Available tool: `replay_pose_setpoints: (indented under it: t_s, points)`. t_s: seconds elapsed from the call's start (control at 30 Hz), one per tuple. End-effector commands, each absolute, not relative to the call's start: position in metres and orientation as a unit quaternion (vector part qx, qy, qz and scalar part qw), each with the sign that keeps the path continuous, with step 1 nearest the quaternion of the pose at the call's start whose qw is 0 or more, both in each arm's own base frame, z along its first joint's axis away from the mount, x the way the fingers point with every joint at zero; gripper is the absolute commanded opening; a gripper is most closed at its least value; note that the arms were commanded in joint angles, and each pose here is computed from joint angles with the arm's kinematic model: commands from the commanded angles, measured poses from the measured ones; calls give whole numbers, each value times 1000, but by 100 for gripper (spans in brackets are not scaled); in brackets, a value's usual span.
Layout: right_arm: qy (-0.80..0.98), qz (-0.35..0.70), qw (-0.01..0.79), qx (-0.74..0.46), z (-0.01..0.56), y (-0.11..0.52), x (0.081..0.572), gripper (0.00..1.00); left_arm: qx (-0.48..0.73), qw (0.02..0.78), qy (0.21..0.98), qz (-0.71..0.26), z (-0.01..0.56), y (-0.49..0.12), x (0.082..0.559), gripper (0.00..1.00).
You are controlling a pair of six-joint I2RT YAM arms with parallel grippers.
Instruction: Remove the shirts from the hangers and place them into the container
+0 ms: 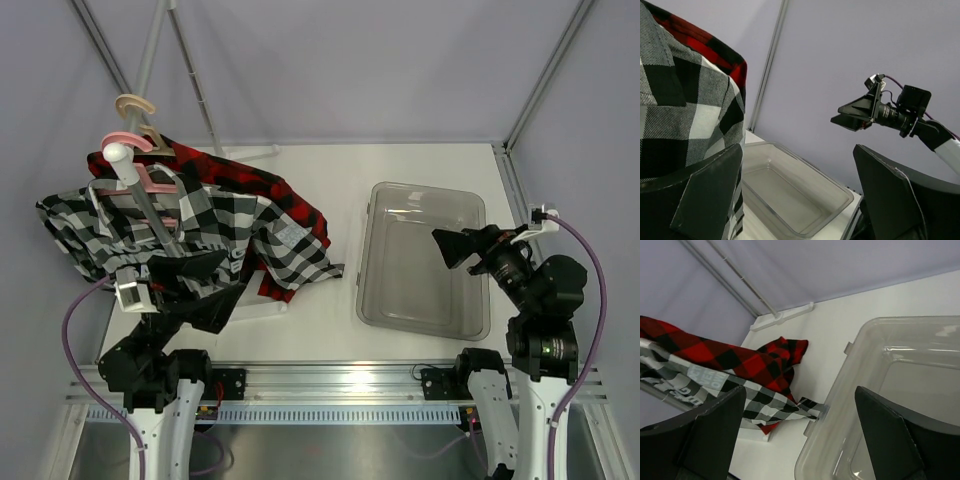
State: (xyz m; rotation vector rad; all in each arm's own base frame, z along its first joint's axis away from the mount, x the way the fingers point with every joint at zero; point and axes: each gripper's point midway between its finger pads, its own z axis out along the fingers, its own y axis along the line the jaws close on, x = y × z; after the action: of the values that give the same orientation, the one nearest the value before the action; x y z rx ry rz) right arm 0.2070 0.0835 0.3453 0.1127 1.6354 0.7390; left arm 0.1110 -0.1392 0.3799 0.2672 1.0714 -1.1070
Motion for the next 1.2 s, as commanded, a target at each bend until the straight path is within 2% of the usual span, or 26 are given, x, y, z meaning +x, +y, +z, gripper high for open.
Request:
replay_pose_setpoints:
  t_s: [0.0,0.03,0.2,0.27,0.47,0.6,0.67,0.77,0.9,1.17]
  points:
    - [673,399,620,-49,392,117,193,99,125,671,504,-529,372,-147,98,99]
    - [641,448,613,-113,415,135,176,99,129,664,503,-537,371,-149,96,99]
    - [589,500,608,-183,497,159,163,98,154,649,499,-553,368,-155,81,99]
    - [558,542,580,-240,531,183,150,96,141,630,525,-554,361,-156,86,99]
    - [543,563,541,-309,567,237,158,87,141,580,582,-552,347,-161,99,99]
    - [563,557,509,-337,554,284,199,75,157,577,587,-545,352,-163,92,99]
    - [553,553,514,-353,560,296,203,64,152,571,592,-549,350,-163,93,99]
    - [560,530,501,-393,537,337,230,60,156,563,586,-562,348,-166,92,99]
    - [546,487,528,-431,519,367,252,61,158,557,577,-576,345,-168,90,99]
    - [533,472,522,-469,502,412,255,62,162,551,574,-583,337,-169,92,99]
